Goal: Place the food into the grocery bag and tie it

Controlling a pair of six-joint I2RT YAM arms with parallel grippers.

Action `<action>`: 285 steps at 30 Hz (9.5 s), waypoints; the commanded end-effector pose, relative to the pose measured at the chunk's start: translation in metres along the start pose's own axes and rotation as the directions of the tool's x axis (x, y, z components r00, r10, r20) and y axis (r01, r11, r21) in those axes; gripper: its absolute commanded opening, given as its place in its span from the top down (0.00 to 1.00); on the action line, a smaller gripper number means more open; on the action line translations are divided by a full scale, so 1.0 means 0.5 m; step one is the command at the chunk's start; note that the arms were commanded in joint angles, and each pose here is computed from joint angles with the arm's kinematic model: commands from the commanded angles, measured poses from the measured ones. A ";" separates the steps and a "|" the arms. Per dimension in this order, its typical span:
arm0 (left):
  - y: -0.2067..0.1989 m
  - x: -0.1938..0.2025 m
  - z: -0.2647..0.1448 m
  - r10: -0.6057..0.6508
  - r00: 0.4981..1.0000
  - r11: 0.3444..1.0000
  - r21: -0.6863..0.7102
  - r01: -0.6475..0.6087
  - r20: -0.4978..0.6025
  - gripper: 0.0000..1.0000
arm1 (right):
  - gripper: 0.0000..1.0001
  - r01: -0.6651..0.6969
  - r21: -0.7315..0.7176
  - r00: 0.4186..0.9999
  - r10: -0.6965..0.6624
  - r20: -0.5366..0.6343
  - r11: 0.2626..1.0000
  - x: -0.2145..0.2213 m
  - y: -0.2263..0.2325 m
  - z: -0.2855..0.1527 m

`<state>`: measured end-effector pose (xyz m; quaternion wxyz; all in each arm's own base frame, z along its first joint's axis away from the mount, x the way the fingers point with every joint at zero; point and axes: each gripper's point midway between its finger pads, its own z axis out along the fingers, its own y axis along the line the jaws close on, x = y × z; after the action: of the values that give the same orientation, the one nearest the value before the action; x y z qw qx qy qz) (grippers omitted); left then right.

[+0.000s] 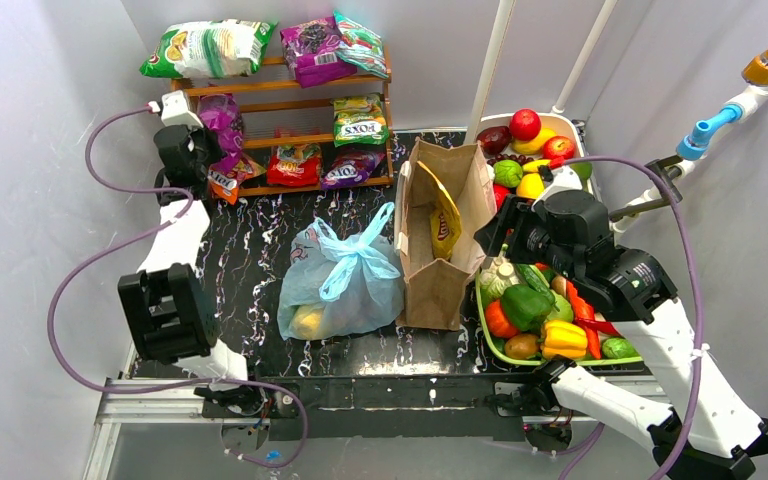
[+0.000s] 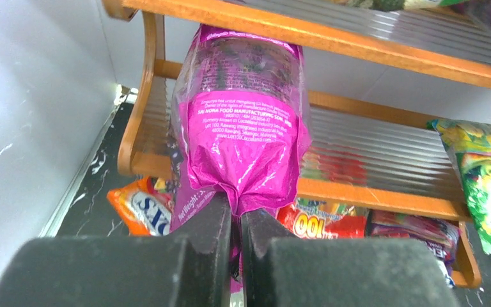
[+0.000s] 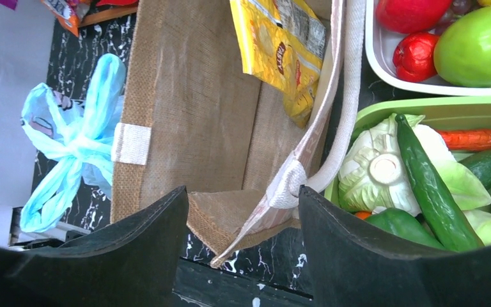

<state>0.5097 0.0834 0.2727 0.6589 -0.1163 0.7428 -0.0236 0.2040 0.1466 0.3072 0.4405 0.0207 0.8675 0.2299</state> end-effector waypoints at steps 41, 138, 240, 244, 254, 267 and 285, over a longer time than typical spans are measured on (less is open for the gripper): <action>-0.294 -0.262 -0.379 -0.247 0.961 0.902 0.391 0.182 0.122 1.00 | 0.30 -0.070 -0.111 0.995 0.078 0.068 0.991 -0.040 0.042 -0.049; -0.678 -0.037 -0.556 0.125 0.991 0.814 0.576 -0.076 -0.045 0.08 | 0.29 -0.004 -0.040 0.998 0.006 0.063 0.999 -0.031 0.016 -0.022; -0.054 0.164 -0.705 0.273 0.931 0.962 0.066 -0.265 -0.241 0.02 | 0.45 0.761 -0.633 0.238 -0.847 0.475 -0.141 0.216 0.372 0.296; -0.072 0.175 -0.697 0.267 0.940 0.962 0.105 -0.250 -0.213 0.02 | 0.68 0.747 -0.651 0.240 -0.859 0.452 -0.135 0.230 0.367 0.295; -0.072 0.137 -0.698 0.237 0.965 0.966 0.131 -0.222 -0.114 0.02 | 0.99 0.730 -0.676 0.304 -0.837 0.455 -0.102 0.218 0.412 0.242; -0.076 0.110 -0.674 0.340 0.940 0.933 0.114 -0.343 0.038 0.02 | 0.99 0.752 -0.593 0.650 -0.473 0.595 0.287 -0.032 0.596 0.094; -0.047 0.122 -0.678 0.325 0.945 0.943 0.069 -0.326 0.026 0.02 | 0.99 0.674 -0.305 0.542 -0.170 0.823 0.673 -0.362 0.645 -0.089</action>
<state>0.1721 0.0047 0.2650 0.6647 0.0358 0.7449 0.0447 0.2162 0.4214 0.5041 0.6771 -0.3740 0.5266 0.3527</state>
